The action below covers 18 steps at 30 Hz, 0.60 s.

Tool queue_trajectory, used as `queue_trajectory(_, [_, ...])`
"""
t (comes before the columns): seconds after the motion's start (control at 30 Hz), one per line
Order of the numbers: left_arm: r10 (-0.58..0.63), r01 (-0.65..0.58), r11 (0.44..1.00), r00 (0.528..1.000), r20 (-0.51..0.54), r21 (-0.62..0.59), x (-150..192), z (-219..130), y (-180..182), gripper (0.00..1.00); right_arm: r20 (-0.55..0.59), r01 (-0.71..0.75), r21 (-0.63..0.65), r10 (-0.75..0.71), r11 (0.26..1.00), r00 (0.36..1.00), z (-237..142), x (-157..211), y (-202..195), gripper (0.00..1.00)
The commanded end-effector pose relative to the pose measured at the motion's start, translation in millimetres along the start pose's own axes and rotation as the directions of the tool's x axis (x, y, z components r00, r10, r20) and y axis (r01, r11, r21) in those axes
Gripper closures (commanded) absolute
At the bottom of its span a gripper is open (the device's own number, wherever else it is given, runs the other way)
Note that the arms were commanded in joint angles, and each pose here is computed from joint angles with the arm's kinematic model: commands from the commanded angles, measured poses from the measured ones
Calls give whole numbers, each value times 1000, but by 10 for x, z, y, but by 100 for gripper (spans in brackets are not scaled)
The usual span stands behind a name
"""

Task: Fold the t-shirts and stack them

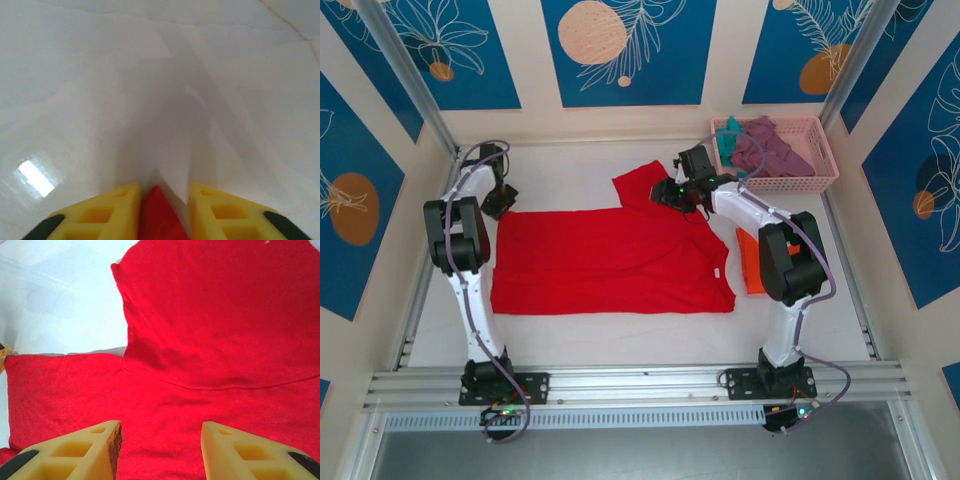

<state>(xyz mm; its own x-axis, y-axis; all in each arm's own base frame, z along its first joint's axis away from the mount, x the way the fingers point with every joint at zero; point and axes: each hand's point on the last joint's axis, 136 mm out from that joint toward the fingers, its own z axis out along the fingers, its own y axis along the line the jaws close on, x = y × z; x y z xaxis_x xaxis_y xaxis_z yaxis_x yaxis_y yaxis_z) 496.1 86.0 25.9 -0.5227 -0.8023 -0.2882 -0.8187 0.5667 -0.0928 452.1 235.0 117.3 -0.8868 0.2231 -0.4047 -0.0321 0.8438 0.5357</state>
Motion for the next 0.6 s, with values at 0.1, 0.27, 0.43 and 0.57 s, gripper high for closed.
queue_trajectory(0.1, [-29, 29, 999, 1000, 5, 36, -25, -230, -29, 68, -38, -1, 12, 2, 1000, 999, 53, 113, -72, 53])
queue_trajectory(0.27, [-29, 28, 999, 999, 17, 45, -34, -277, -92, 67, -46, -12, 19, 13, 1000, 999, 54, 192, -128, 53])
queue_trajectory(0.43, [-32, 32, 999, 999, 0, 44, 15, -254, -120, 65, -44, -14, 25, 16, 1000, 999, 41, 203, -157, 53])
queue_trajectory(0.57, [-39, 40, 999, 999, -27, 33, 98, -186, -104, 64, -45, -15, 21, 16, 1000, 999, 47, 207, -156, 53])
